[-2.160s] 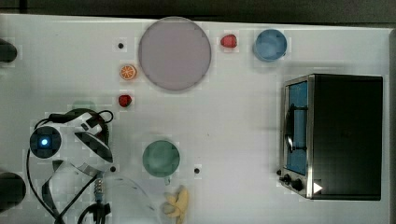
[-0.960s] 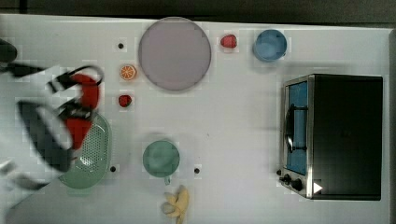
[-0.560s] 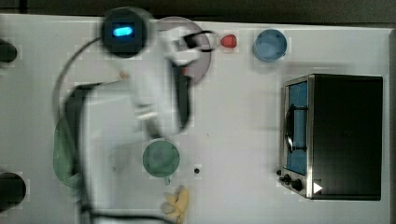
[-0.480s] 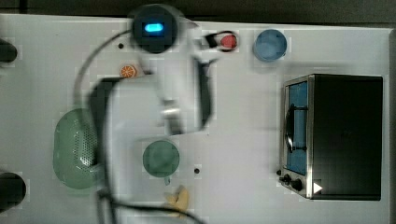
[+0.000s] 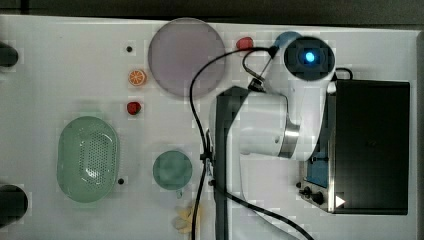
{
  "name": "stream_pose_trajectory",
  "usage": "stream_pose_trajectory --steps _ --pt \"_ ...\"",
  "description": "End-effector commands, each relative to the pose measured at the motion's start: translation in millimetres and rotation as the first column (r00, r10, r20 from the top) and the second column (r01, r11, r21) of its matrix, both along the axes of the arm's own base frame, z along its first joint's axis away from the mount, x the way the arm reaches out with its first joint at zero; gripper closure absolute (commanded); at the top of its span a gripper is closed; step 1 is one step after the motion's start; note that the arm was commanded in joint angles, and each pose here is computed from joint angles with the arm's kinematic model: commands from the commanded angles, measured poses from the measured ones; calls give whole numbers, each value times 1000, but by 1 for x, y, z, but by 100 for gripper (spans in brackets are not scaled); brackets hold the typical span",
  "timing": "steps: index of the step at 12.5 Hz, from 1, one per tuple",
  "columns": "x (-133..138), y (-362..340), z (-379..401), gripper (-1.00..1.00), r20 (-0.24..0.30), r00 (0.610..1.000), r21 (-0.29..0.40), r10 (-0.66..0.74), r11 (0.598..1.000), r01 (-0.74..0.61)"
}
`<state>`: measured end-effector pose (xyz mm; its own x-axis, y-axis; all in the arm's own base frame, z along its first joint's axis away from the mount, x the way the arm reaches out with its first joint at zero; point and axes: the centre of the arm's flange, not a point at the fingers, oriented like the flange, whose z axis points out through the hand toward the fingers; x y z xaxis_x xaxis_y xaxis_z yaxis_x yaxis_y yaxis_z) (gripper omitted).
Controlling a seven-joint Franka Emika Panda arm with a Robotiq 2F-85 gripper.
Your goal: Pick ketchup from strainer and place it on the table
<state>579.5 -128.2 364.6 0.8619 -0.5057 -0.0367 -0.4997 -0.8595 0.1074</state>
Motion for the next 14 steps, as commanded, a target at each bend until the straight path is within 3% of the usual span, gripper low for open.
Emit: stream_pose_trajectory --steps 1,7,10,11,14 --pt "-3 71 -18 -19 44 983 12 178 984 -178" --pt "-54 96 -102 -19 12 975 45 222 974 -223" --pt "-69 103 -140 -19 43 971 59 234 970 -236" --pt "-71 105 -151 -27 55 970 64 235 969 -238" --pt "-70 105 -163 -89 83 969 66 234 969 -239"
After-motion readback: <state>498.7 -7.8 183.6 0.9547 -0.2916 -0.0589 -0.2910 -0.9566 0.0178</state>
